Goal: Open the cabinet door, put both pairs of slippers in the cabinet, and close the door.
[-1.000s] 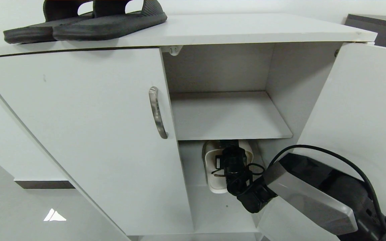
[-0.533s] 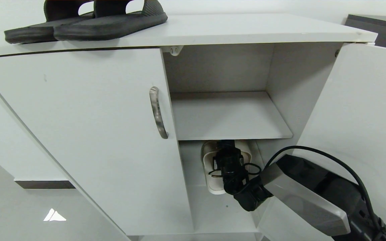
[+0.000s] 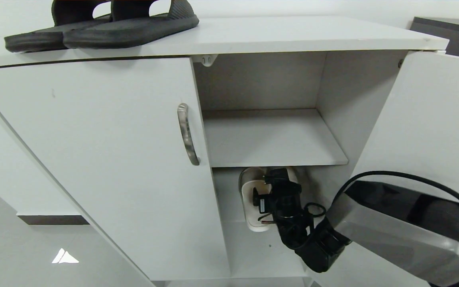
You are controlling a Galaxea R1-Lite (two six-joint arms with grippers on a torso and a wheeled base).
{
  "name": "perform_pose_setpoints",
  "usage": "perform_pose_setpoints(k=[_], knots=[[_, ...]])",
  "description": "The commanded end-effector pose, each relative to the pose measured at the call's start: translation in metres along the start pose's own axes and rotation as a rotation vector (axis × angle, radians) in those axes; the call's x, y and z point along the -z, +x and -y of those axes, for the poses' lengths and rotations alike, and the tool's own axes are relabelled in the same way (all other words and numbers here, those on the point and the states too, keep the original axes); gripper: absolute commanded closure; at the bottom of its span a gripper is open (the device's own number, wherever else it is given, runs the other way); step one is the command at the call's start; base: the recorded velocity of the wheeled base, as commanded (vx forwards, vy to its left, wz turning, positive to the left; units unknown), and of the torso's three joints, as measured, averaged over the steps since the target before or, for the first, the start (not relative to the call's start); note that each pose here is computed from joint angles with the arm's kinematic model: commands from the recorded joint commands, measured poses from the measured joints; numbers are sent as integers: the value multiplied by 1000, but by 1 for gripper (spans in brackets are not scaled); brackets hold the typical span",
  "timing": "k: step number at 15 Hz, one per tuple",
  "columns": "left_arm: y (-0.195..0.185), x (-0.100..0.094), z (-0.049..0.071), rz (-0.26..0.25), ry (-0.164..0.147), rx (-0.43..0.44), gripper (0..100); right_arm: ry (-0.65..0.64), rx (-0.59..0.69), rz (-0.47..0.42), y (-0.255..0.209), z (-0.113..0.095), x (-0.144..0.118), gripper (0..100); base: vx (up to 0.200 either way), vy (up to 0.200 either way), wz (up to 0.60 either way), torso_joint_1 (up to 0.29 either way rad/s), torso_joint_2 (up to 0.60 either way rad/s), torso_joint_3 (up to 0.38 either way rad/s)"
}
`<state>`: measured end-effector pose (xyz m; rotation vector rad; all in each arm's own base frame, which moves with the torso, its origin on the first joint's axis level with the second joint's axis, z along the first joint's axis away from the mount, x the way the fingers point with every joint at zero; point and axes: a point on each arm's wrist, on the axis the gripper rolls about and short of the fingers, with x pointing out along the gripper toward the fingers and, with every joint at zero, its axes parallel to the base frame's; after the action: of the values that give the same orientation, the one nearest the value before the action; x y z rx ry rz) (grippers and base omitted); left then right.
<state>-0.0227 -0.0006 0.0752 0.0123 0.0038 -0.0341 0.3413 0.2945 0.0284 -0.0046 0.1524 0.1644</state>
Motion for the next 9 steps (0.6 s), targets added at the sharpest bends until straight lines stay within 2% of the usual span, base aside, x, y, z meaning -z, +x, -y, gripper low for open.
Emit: perform_pose_setpoints(k=[1,3,4,5,8,9], knots=[[0,0,0,-1,0,0,100,29,-129,38,-55,7,-39,0,-200,0,0,7,2,12],[0,0,0,-1,0,0,100,31,-274,-36,-101,22,-34,0,-200,0,0,2,5,5],[0,0,0,1,0,0,100,59,-377,-54,-124,31,-35,0,-200,0,0,-7,2,2],[0,0,0,1,0,0,100,75,-428,-69,-133,36,-36,0,-200,0,0,-7,2,-2],[0,0,0,1,0,0,100,81,-486,-78,-144,34,-38,0,-200,0,0,1,4,-1],[0,0,0,1,0,0,100,80,-490,-78,-144,34,-38,0,0,0,0,0,0,0]])
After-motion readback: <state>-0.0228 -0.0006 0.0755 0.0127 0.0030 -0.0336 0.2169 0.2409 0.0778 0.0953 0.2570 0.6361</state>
